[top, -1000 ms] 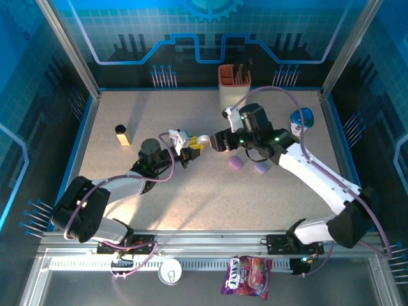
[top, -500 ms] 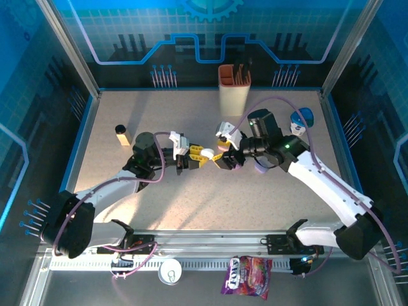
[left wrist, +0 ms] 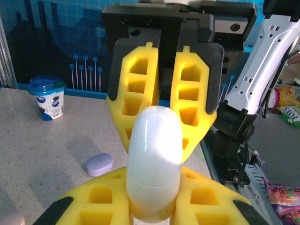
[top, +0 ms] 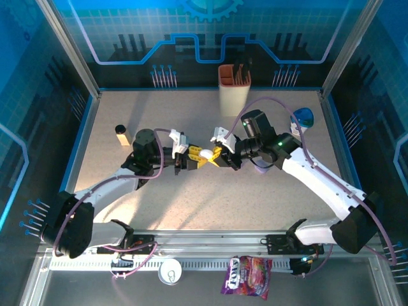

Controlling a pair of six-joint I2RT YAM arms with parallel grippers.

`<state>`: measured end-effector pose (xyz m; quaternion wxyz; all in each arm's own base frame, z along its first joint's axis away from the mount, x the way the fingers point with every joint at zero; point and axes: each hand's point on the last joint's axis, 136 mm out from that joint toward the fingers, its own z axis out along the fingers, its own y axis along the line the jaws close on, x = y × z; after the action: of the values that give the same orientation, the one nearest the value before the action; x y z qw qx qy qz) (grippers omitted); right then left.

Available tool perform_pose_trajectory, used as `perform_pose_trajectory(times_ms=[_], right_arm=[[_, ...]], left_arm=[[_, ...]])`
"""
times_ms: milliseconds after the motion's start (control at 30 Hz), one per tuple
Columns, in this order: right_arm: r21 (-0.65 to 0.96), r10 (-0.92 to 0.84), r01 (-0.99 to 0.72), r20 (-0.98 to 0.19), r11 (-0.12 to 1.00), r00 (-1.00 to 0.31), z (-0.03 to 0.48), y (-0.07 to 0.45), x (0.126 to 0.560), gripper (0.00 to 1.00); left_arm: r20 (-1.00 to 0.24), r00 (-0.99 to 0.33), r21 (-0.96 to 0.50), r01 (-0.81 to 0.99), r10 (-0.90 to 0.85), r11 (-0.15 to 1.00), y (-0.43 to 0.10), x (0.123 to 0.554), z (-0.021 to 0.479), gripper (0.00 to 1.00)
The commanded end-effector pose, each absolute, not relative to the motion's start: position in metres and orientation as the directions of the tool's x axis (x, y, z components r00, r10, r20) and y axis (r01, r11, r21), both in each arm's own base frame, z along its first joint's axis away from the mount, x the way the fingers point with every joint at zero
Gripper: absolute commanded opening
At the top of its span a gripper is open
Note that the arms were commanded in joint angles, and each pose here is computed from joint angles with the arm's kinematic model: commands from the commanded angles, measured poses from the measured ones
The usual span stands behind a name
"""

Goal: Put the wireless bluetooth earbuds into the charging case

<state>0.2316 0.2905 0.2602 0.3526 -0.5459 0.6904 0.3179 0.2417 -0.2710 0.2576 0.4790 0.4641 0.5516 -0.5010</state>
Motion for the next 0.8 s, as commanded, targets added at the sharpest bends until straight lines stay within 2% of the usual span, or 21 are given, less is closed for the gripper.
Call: perform_pose_trajectory(times_ms=[0, 133, 200, 433, 533, 600, 700, 767], right_arm=[[0.016, -0.494, -0.982, -0.863, 0.186, -0.107, 0.271, 0.296, 0.233, 0.05], [0.027, -0.497, -0.983, -0.86, 0.184, -0.117, 0.267, 0.297, 0.232, 0.02], [0.02, -0.495, -0.98, -0.861, 0.198, -0.117, 0.266, 0.296, 0.235, 0.01], [0.057, -0.464, -0.952, -0.864, 0.3, -0.198, 0.254, 0.283, 0.25, 0.01], [0.096, -0.414, -0.927, -0.874, 0.363, -0.253, 0.249, 0.273, 0.258, 0.01], [0.128, -0.374, -0.907, -0.881, 0.402, -0.29, 0.246, 0.267, 0.263, 0.01], [0.213, -0.29, -0.831, -0.868, 0.514, -0.402, 0.234, 0.251, 0.28, 0.0], [0.28, -0.234, -0.752, -0.835, 0.597, -0.497, 0.219, 0.237, 0.29, 0.0]], left_arm=[[-0.995, -0.096, -0.097, 0.995, 0.037, -0.009, -0.276, 0.232, 0.265, 0.0], [-0.995, -0.096, -0.096, 0.995, 0.035, -0.006, -0.276, 0.232, 0.267, 0.0], [-0.994, -0.099, -0.099, 0.995, 0.035, 0.0, -0.276, 0.233, 0.266, 0.06], [-0.995, -0.096, -0.094, 0.993, 0.025, 0.066, -0.275, 0.242, 0.26, 0.58], [-0.993, -0.11, -0.107, 0.99, 0.028, 0.093, -0.273, 0.243, 0.254, 0.76], [-0.993, -0.117, -0.113, 0.986, 0.03, 0.122, -0.271, 0.245, 0.25, 0.84], [-0.992, -0.117, -0.104, 0.969, 0.042, 0.225, -0.264, 0.254, 0.24, 0.98], [-0.992, -0.108, -0.083, 0.949, 0.067, 0.305, -0.258, 0.262, 0.23, 0.99]])
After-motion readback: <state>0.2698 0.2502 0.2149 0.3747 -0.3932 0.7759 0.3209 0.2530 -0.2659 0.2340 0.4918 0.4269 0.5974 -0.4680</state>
